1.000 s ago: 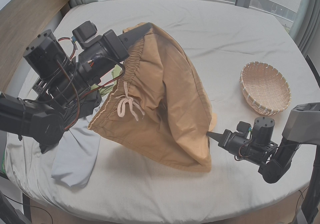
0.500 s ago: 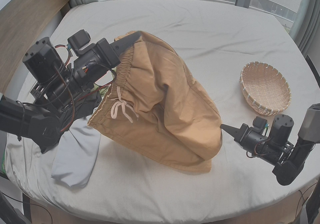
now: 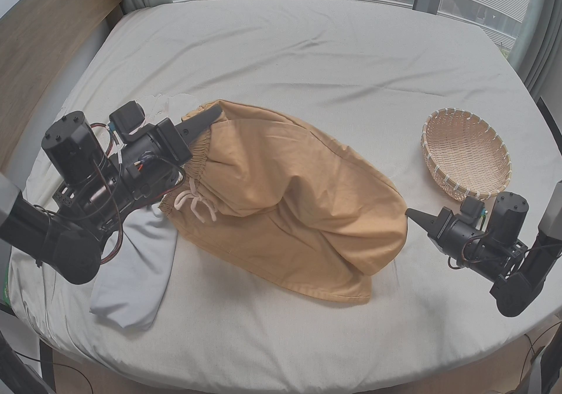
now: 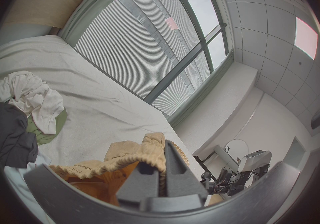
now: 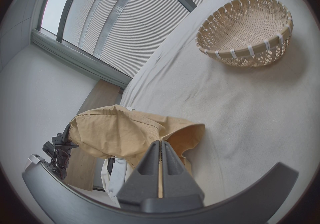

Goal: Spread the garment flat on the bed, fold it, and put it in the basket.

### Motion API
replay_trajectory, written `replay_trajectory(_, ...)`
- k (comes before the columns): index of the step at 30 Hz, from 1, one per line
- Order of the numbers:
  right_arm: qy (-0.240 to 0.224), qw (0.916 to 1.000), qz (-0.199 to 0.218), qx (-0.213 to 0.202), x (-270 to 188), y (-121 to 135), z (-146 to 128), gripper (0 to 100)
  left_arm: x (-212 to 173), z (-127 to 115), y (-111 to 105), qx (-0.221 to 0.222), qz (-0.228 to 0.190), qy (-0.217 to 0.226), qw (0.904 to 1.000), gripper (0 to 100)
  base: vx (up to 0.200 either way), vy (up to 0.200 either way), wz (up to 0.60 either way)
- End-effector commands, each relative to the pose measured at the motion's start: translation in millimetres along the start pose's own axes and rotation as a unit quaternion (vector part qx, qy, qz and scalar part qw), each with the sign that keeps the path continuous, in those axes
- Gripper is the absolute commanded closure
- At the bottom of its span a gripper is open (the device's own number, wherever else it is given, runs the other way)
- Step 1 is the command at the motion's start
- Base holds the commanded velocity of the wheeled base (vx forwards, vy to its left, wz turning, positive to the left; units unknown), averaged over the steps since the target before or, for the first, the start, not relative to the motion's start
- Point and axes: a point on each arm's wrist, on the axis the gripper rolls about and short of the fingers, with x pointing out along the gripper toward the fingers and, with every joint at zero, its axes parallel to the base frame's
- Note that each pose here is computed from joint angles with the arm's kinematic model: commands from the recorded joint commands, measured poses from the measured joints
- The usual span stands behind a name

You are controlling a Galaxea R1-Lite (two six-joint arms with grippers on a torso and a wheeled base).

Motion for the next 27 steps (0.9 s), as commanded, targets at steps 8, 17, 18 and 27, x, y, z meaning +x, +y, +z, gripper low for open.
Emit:
replay_trajectory(8, 0.021, 0.9997, -0.014, 0.008, 25, -25, -20, 0, -4, -9, 17, -0.003, 0.023, 0.003, 0.9997, 100, 0.0, 0.0, 0.0)
replay_trajectory(17, 0.047, 0.9984, -0.025, 0.018, 37, -36, -36, 0, -5, -8, 16, 0.0, 0.021, -0.001, 0.9998, 100, 0.0, 0.0, 0.0)
replay_trajectory(18, 0.047, 0.9984, -0.025, 0.019, 37, -36, -37, 0, -5, -8, 16, 0.0, 0.021, -0.001, 0.9998, 100, 0.0, 0.0, 0.0)
replay_trajectory(27, 0.068, 0.9922, -0.034, 0.099, 41, -33, -53, 0, -3, -8, 15, 0.0, 0.019, -0.002, 0.9998, 100, 0.0, 0.0, 0.0)
